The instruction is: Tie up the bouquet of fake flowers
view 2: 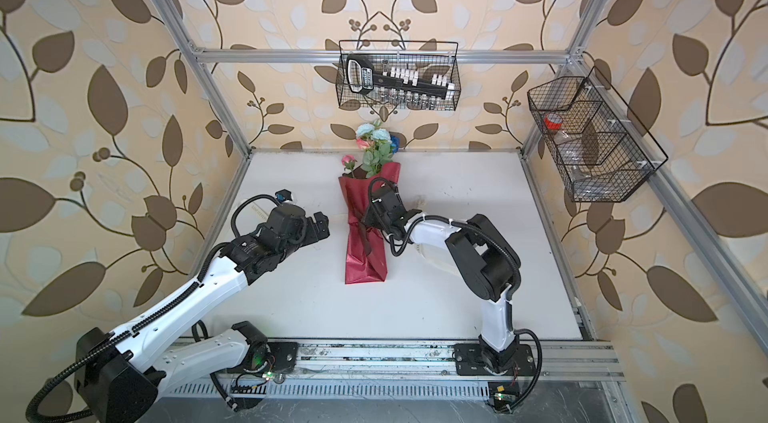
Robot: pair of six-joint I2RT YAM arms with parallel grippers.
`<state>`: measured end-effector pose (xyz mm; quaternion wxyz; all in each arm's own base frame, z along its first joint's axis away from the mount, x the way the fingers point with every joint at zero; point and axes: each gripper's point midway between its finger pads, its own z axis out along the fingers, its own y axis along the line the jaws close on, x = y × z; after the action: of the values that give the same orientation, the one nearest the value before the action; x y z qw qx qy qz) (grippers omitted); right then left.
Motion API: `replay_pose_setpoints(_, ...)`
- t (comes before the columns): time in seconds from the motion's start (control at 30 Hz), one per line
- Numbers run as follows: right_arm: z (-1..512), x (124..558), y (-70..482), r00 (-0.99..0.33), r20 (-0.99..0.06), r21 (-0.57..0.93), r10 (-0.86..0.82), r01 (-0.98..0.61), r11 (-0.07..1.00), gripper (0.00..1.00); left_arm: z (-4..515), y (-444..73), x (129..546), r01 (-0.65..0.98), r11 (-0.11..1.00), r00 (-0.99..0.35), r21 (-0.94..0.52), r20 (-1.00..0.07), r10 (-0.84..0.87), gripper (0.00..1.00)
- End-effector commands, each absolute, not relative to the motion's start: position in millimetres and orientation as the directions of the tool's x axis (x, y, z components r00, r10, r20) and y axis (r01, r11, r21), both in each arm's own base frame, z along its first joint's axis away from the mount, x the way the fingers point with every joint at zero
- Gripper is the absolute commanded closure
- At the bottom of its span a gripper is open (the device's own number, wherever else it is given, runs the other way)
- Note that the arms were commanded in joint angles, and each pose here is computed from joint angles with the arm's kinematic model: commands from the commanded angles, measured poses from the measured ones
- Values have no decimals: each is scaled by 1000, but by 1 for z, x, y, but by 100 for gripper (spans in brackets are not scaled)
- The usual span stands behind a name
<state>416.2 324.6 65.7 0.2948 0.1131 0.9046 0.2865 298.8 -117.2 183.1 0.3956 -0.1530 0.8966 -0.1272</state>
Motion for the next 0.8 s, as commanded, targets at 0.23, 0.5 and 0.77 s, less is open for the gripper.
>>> replay_pose_setpoints(0.23, 18, 381, 288, -839, -429, 486, 335, 99, 868, 100, 171, -124, 306, -186, 911, -667, -367, -633, -392, 1)
replay_pose_setpoints(0.5, 1, 366, 197, -812, -405, 441, 420, 229, 868, 100, 167, -130, 311, -185, 905, -675, -382, -621, -400, 1)
replay_pose_setpoints(0.77, 39, 383, 183, -793, -446, 476, 415, 183, 860, 100, 167, -127, 316, -201, 909, -669, -365, -627, -400, 1)
